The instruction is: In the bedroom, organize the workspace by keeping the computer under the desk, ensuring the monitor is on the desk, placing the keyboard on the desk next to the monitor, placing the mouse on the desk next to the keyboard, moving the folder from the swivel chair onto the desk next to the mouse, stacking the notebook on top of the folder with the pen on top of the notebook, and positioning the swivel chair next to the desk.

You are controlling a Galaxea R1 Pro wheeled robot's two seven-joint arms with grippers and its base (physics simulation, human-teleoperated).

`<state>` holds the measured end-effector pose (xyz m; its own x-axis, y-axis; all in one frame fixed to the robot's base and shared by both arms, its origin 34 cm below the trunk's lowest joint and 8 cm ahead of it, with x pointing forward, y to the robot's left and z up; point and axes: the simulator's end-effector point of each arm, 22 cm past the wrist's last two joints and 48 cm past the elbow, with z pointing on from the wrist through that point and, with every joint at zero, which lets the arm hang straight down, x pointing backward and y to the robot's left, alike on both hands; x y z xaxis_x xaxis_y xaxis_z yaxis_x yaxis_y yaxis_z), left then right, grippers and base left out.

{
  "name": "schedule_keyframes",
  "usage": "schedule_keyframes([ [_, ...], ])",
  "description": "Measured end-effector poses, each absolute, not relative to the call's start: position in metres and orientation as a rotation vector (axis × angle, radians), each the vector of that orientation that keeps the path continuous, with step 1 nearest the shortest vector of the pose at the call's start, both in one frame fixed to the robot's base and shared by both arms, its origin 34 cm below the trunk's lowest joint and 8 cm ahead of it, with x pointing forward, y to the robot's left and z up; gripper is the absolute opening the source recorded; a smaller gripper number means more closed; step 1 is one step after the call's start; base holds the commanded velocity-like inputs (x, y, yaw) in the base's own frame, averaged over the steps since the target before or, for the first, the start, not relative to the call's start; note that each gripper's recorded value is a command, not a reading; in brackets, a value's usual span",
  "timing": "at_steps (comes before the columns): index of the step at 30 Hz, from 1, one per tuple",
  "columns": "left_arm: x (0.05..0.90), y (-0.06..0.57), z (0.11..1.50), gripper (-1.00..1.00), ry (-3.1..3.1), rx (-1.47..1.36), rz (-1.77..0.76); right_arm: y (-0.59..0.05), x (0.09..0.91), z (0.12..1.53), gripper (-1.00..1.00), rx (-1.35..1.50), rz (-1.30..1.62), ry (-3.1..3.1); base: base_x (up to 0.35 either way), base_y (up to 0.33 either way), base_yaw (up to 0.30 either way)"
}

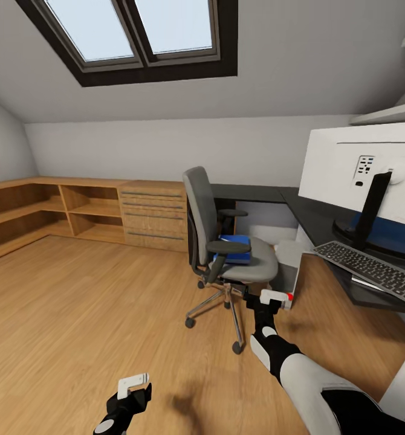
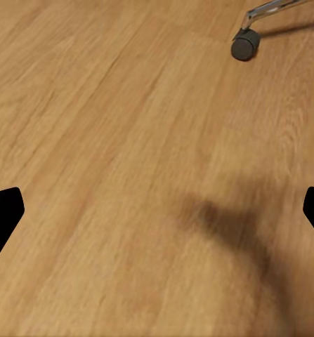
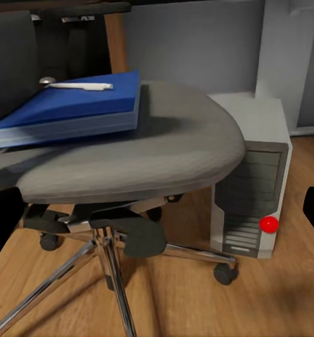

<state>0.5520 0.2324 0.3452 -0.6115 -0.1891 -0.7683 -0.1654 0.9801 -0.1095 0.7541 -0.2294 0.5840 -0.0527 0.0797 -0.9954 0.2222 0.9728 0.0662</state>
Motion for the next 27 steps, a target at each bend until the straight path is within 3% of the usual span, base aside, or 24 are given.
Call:
schedule_keyframes([
  [9, 0.5521, 0.2332, 0.3454, 1.0, 2.239, -0.248, -0.032, -0.2276, 0.7538, 0.5836, 1.0, 0.234, -0.116, 1.626, 0.0, 0.0, -0.044],
  [18, 0.5528, 0.2325, 0.3469, 1.0, 2.235, -0.246, -0.035, -0.228, 0.7536, 0.5855, 1.0, 0.234, -0.115, 1.623, 0.0, 0.029, -0.222],
  [27, 0.5525, 0.2317, 0.3467, 1.0, 2.236, -0.246, -0.036, -0.2286, 0.7537, 0.5866, 1.0, 0.234, -0.115, 1.619, 0.005, 0.193, -0.232],
])
